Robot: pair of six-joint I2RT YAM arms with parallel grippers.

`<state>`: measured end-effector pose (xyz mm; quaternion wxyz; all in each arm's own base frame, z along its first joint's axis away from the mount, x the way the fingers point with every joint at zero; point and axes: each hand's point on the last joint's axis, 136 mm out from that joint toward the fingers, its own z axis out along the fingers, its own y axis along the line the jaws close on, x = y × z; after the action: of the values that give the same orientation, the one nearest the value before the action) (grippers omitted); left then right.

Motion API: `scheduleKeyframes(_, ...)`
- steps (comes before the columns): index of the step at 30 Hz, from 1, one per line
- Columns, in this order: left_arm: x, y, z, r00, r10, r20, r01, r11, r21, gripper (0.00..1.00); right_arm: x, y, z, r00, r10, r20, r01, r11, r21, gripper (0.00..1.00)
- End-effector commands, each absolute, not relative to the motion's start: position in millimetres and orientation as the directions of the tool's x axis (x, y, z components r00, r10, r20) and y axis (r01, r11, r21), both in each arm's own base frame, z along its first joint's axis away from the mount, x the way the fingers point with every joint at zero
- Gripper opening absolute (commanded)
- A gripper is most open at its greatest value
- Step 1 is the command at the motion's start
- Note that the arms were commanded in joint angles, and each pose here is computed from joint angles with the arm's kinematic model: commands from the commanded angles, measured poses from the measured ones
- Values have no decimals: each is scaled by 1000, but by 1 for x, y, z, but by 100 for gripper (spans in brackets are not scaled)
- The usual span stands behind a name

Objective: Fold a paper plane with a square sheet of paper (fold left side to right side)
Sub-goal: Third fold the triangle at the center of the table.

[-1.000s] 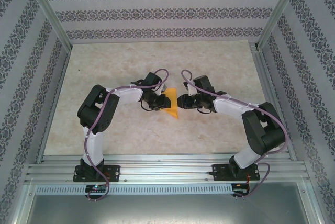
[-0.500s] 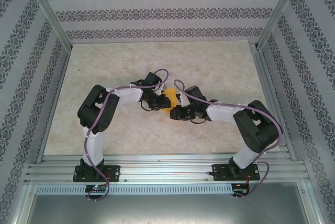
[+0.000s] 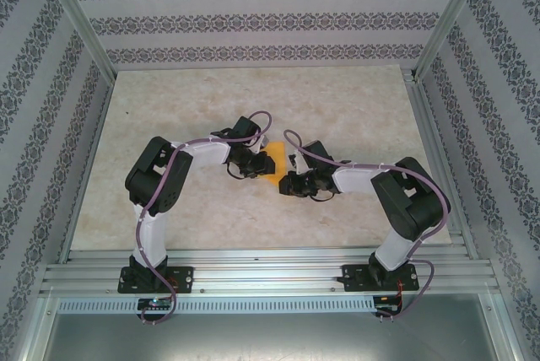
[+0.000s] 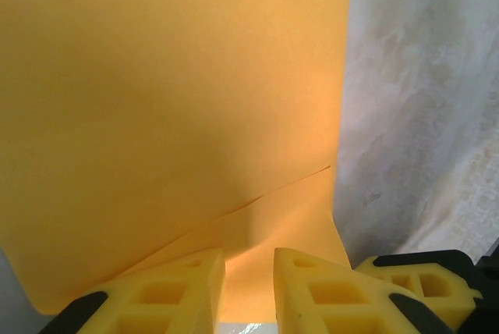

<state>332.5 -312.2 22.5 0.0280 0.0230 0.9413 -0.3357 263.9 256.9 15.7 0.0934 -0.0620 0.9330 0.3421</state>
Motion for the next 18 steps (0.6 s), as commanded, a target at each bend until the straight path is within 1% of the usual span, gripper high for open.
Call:
scheduleKeyframes(1,331,-302,-9,-999,20,-49,44,825,-563,26,249,237,-12,-995,8,-100,-51,816,576,20)
scheduleKeyframes(7,335,-306,-2,-998,23,-65,57,815,-576,27,230,230,-31,-999,37,-2,30,837,547,17)
scheduleKeyframes(11,345,-309,10,-995,26,-92,75,809,-583,27,218,227,-34,-1000,6,6,8,866,500,17)
scheduleKeyframes(13,348,-311,13,-994,33,-100,85,811,-579,27,220,233,-28,-1000,-4,-15,-11,846,533,18)
scheduleKeyframes(14,348,-311,13,-994,37,-99,88,814,-574,26,225,236,-20,-999,0,-44,-25,828,560,19)
scheduleKeyframes(18,347,-309,6,-996,37,-87,80,819,-568,27,252,250,26,-987,11,-157,-93,763,639,22)
